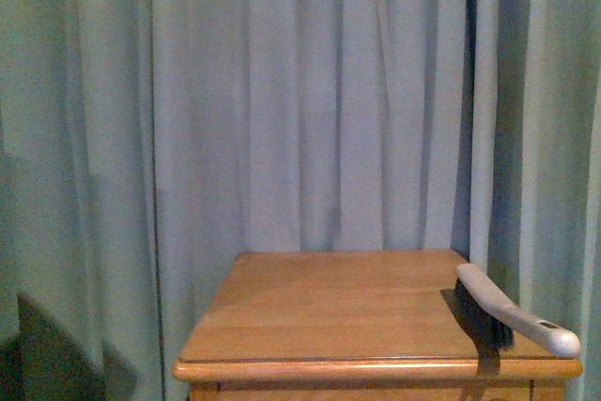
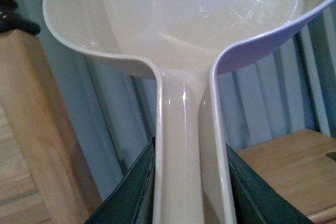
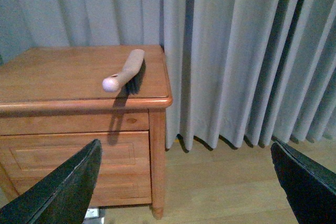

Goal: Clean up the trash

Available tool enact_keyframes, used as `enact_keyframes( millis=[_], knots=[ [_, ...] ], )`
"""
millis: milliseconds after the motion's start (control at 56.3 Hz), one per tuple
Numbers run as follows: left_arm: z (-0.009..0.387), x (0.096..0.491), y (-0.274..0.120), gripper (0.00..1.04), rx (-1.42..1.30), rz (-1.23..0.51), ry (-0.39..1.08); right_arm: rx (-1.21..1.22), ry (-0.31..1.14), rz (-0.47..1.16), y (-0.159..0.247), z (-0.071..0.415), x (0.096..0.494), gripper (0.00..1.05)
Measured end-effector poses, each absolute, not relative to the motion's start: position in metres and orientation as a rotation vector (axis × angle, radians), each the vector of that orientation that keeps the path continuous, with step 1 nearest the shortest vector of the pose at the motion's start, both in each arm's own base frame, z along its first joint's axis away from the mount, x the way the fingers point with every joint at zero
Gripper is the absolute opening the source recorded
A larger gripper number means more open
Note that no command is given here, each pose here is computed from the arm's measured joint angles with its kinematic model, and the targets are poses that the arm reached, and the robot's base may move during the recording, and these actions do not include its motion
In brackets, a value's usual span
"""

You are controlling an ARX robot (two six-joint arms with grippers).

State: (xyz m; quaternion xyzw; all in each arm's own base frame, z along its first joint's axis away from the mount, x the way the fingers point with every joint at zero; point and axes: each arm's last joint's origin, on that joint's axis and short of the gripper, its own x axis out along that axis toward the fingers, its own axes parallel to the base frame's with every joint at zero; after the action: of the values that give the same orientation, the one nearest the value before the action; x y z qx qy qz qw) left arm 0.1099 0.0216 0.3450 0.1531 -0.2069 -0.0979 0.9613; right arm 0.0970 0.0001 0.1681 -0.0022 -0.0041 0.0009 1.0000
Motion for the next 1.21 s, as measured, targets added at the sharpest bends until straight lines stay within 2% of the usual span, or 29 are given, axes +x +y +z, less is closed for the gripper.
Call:
enact_keyframes(
  millis=[320,426,515,533,639,799,1048,1208],
  knots=[
    [0.319,0.1,0.029,0.29,0.212,-0.134,-0.368,-0.007,-0.008,-0.003,0.0,0.168,0.097,0.97],
    [0.319,0.1,0.029,0.29,0.208,-0.135,-0.369,-0.105,0.094,-0.178,0.004,0.169,0.102,0.97],
    [0.319,0.099,0.029,0.29,0.208,-0.136,-0.37,-0.127,0.151,-0.153,0.01,0.182,0.113,0.97],
    [0.319,0.099,0.029,0.29,0.206,-0.136,-0.37,-0.118,0.182,-0.109,0.015,0.203,0.127,0.97],
    [0.319,0.099,0.029,0.29,0.206,-0.135,-0.37,-0.095,0.272,0.022,0.03,0.247,0.172,0.97],
    [0.319,0.099,0.029,0.29,0.205,-0.135,-0.37,-0.092,0.374,0.024,0.043,0.282,0.231,0.97],
    [0.319,0.099,0.029,0.29,0.205,-0.135,-0.37,0.004,0.605,0.03,0.07,0.294,0.327,0.97],
    [0.319,0.099,0.029,0.29,0.206,-0.135,-0.37,0.068,0.694,0.009,0.087,0.28,0.365,0.97]
  ],
)
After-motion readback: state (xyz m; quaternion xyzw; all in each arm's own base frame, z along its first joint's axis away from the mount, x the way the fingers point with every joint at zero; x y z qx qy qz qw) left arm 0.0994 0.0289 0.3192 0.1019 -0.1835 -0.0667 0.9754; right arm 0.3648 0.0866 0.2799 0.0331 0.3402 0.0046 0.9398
